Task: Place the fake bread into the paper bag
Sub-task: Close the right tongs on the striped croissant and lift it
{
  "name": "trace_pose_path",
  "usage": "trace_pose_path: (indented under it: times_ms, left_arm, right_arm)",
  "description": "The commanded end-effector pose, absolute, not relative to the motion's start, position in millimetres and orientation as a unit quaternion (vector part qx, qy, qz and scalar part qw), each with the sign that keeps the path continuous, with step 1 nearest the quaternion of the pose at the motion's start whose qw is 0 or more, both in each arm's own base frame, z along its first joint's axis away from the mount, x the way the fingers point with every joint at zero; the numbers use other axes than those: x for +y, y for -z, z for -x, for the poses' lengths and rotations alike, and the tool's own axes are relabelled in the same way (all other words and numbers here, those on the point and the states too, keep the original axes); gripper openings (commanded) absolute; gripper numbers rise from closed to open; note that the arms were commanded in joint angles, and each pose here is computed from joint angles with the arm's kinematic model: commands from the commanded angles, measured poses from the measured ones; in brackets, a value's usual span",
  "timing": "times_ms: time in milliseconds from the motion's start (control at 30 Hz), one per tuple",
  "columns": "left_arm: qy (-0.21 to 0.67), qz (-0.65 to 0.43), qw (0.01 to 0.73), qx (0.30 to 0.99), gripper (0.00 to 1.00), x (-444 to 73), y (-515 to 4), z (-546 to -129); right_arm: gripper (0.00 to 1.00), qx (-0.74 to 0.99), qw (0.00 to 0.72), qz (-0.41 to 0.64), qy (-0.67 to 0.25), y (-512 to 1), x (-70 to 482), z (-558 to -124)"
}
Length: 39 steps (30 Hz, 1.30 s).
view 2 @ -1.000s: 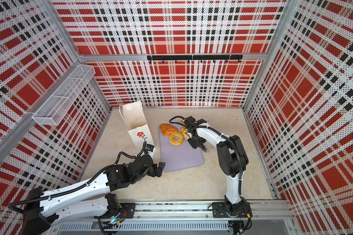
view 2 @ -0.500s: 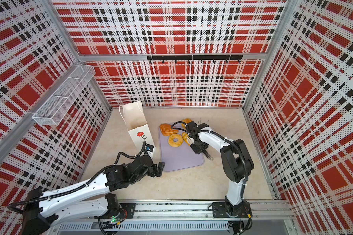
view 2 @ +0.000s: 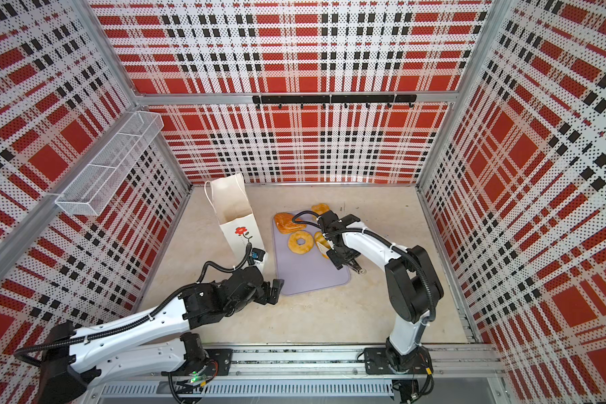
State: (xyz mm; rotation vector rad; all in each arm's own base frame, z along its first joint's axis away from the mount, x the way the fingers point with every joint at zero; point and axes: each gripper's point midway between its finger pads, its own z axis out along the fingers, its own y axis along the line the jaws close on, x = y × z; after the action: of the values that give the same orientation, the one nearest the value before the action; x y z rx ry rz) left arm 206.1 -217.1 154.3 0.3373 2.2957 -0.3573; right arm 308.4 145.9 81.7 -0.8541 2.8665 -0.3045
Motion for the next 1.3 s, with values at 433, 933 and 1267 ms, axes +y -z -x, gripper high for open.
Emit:
trace_pose_path:
  times_ms: [433,933,1267]
  left_arm:
    - [0.145,-0.123,0.394,0.899,0.99,-216,-157,-206]
    - [0.153,-0.116,0.406,0.894,0.99,-211,-165,-206]
    - [0.152,-0.112,0.413,0.891,0.99,-205,-171,-205]
  right_arm:
    - [0.51,0.949,0.057,0.294,0.096,-70,164,-321]
    - [0.29,0.950,0.077,0.290,0.091,-89,159,-315]
    - [0.27,0.953,0.105,0.273,0.078,-111,152,-301]
